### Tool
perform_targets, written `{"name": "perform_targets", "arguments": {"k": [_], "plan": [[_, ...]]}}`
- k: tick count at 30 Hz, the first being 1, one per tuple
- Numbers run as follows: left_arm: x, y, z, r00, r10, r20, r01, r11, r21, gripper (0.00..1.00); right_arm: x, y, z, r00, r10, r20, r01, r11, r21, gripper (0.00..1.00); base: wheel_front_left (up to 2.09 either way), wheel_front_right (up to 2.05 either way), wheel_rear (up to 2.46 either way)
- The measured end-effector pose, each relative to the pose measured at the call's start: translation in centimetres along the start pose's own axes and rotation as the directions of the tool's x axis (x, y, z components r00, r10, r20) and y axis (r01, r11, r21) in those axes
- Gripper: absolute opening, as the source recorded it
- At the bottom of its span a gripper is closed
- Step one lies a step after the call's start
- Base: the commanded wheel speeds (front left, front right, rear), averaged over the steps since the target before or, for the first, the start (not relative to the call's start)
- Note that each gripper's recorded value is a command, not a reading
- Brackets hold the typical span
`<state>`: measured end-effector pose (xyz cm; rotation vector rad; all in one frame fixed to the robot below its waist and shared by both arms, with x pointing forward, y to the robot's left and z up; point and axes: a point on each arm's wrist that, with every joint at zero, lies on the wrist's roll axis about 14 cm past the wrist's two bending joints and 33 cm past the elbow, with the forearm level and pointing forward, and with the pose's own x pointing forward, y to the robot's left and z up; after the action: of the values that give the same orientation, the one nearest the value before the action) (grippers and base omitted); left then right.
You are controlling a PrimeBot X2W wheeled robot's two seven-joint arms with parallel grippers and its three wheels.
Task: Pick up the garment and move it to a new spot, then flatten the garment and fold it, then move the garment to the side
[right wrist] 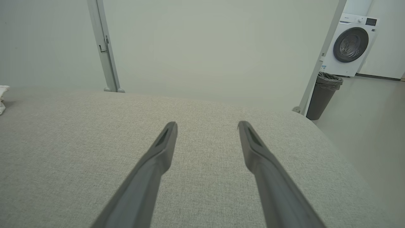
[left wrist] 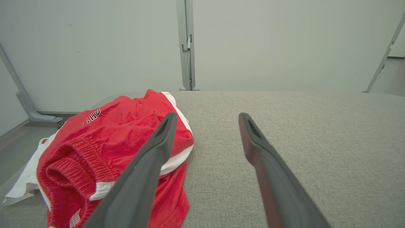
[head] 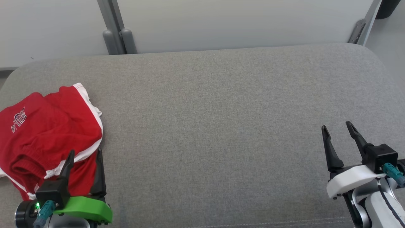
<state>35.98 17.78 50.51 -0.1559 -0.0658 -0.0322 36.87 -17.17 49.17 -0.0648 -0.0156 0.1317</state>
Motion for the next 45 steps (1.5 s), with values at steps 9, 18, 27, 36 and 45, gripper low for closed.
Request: {"name": "perform_targets", "arguments": {"k": [9, 18, 27, 36, 45], "plan": [[-0.1, 0.0, -0.3, 1.0, -0.006, -0.009, 0.006, 1.0, 0.004, 1.0, 0.0, -0.1, -0.1, 1.0, 0.002, -0.004, -0.002, 1.0, 0.003, 1.0, 0.0, 0.0, 0.0], [-0.6, 0.3, -0.6, 1.0, 0.004, -0.016, -0.004, 1.0, 0.005, 1.0, 0.6, 0.0, -0.1, 1.0, 0.01, -0.003, -0.01, 1.0, 0.0, 1.0, 0.0, 0.0, 0.0], [-2.6, 3.7, -0.2, 0.993, 0.117, -0.007, -0.117, 0.993, 0.016, 1.0, 2.2, 3.6, -0.1, 0.992, 0.128, -0.001, -0.128, 0.992, 0.011, 1.0, 0.0, 0.0, 0.0], [-5.7, 7.7, 0.6, 0.967, 0.255, 0.013, -0.255, 0.967, 0.023, 1.0, 3.8, 8.3, 0.3, 0.965, 0.261, 0.013, -0.261, 0.965, 0.02, 1.0, 0.0, 0.0, 0.0], [-8.5, 11.0, 1.5, 0.927, 0.372, 0.04, -0.373, 0.928, 0.024, 1.0, 4.0, 12.3, 0.3, 0.925, 0.38, 0.017, -0.38, 0.925, 0.022, 1.0, 0.0, 0.0, 0.0]]}}
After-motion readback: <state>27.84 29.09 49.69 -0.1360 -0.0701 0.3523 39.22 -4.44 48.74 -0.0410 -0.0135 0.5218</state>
